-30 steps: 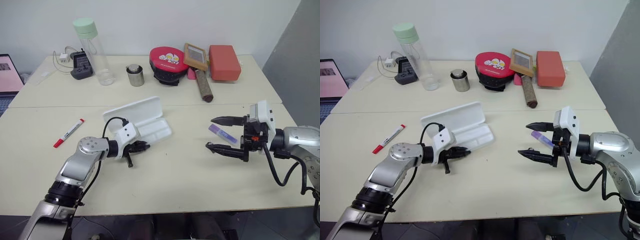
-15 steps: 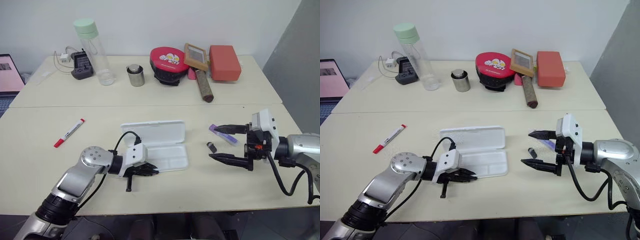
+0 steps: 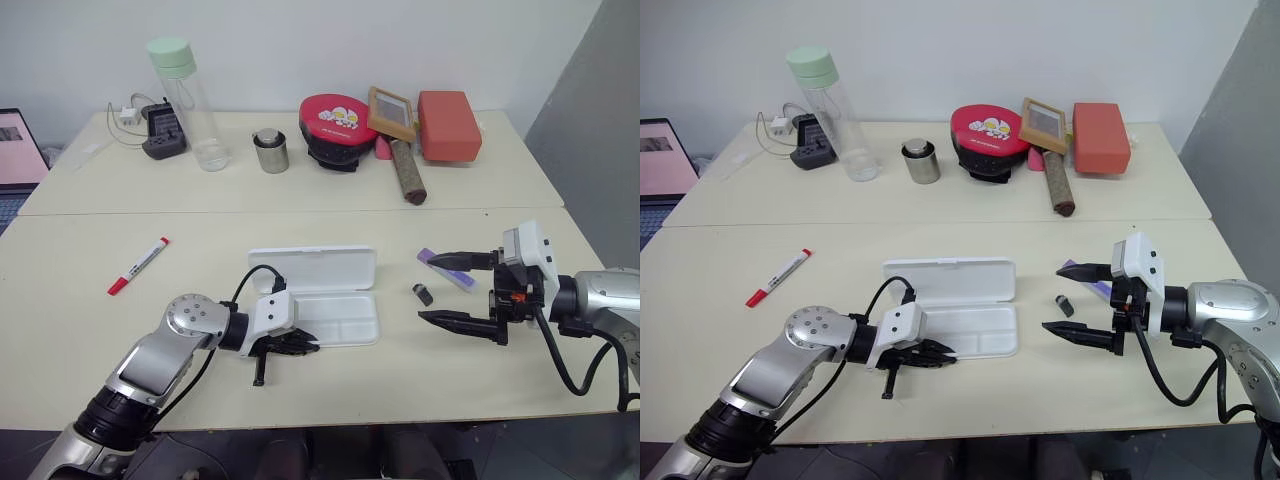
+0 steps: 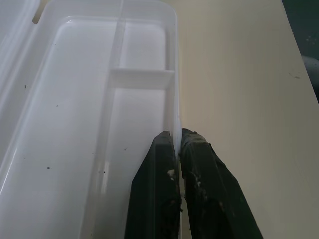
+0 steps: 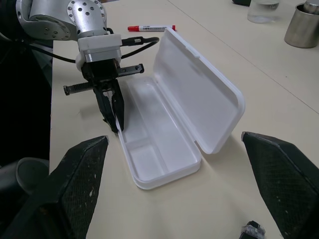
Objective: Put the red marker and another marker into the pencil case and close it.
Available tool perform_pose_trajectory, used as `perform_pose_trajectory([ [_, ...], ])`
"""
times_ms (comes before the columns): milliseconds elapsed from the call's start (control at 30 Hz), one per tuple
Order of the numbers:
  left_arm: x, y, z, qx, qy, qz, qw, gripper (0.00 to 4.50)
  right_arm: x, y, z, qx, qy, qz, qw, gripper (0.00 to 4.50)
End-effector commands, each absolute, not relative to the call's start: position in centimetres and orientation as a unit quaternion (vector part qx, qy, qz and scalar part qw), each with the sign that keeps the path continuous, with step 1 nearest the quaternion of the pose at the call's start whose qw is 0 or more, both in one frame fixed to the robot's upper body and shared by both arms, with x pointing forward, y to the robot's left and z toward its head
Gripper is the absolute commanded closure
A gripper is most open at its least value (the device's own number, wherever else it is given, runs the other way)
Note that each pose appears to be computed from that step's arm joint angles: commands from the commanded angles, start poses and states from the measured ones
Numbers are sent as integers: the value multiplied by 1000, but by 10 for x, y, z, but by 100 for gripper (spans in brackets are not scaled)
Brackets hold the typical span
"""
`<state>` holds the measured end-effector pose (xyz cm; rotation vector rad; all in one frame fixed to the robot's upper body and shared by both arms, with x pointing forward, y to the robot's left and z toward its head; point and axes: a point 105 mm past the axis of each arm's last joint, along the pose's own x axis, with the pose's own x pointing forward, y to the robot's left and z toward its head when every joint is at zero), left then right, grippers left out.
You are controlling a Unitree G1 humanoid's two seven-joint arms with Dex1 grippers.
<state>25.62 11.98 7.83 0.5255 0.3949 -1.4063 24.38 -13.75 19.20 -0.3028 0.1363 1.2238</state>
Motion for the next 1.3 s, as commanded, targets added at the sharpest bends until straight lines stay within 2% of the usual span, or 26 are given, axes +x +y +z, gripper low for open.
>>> perform_pose_trajectory([
  [33,257,118,78,243,176,-632,715,447,242,-138,202,-156,43,571,804,0],
  [133,254,116,80,224,178,-635,717,447,241,-138,201,-155,45,572,804,0],
  [200,250,116,81,218,182,-641,713,390,241,-138,201,-155,45,572,804,0],
  [233,250,117,82,217,184,-639,714,378,241,-138,201,-155,45,572,804,0],
  [367,252,117,89,213,173,-633,724,284,242,-138,201,-155,44,573,804,0],
  [533,240,114,110,181,155,-649,722,180,242,-137,203,-151,39,578,801,0],
  [633,236,111,132,149,130,-650,734,101,241,-134,208,-143,29,587,796,0],
  [800,236,110,181,84,63,-633,767,3,238,-127,223,-115,-3,607,787,0],
  [933,251,134,216,61,21,-565,822,3,240,-119,238,-96,-37,618,779,0],
  [1067,274,176,222,74,29,-476,876,3,246,-111,242,-100,-51,620,777,0],
  [1200,309,261,204,121,72,-303,943,3,252,-103,242,-102,-61,623,773,0],
  [1300,323,318,201,131,77,-202,968,3,253,-101,241,-102,-60,626,771,0],
])
